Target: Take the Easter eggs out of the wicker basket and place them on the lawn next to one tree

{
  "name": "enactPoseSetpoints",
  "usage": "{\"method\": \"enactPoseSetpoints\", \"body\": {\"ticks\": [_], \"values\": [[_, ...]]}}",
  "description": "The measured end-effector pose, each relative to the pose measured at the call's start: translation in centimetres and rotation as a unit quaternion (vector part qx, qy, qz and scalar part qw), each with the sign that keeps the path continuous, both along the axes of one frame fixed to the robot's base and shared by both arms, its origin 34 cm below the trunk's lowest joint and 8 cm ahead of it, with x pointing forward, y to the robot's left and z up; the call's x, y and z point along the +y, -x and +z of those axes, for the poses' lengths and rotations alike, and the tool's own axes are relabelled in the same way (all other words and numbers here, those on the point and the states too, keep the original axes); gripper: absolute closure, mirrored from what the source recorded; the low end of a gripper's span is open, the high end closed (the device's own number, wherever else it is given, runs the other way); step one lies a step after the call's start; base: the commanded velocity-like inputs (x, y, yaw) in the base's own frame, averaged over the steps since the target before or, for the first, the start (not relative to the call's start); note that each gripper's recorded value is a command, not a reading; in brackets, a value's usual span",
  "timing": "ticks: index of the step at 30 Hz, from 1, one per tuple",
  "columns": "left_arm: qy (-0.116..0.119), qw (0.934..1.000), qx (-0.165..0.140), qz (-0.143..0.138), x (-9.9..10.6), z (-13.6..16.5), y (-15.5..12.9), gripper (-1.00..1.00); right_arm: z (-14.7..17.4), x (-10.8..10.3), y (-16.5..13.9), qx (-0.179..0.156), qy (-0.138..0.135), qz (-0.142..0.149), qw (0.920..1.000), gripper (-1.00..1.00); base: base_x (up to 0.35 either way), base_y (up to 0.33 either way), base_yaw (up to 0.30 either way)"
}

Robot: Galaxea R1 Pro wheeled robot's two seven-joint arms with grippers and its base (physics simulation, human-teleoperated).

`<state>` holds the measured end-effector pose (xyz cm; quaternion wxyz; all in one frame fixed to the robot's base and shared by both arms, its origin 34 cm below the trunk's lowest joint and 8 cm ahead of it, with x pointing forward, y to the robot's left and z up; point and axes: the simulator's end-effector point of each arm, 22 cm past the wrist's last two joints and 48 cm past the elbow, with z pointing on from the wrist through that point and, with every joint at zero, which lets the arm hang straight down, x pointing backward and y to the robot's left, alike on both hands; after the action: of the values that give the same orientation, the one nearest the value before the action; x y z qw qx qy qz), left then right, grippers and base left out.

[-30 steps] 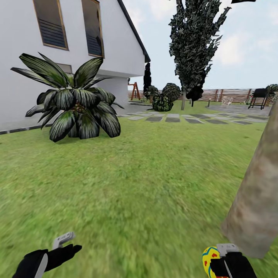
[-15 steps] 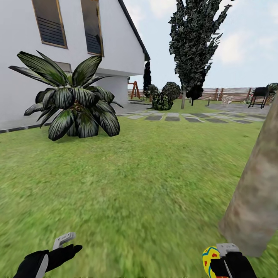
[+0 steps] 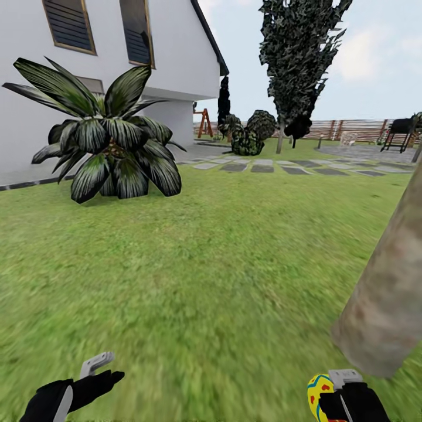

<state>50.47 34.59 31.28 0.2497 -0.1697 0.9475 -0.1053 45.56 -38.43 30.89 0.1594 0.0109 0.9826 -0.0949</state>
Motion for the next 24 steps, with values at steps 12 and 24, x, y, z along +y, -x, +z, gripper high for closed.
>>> {"method": "enactPoseSetpoints", "body": {"ticks": [12,24], "values": [[0.0,0.9997,0.025,0.0,-0.1,-2.2,1.0,-1.0,-2.0,0.0,1.1,0.025,0.0,0.0,0.9997,1.0,0.0,0.0,0.0],[0.0,0.9989,0.047,0.0,0.0,-4.1,1.9,-1.0,-3.9,0.1,2.2,0.05,-0.001,0.0,0.9988,1.0,0.0,0.0,0.0]]}}
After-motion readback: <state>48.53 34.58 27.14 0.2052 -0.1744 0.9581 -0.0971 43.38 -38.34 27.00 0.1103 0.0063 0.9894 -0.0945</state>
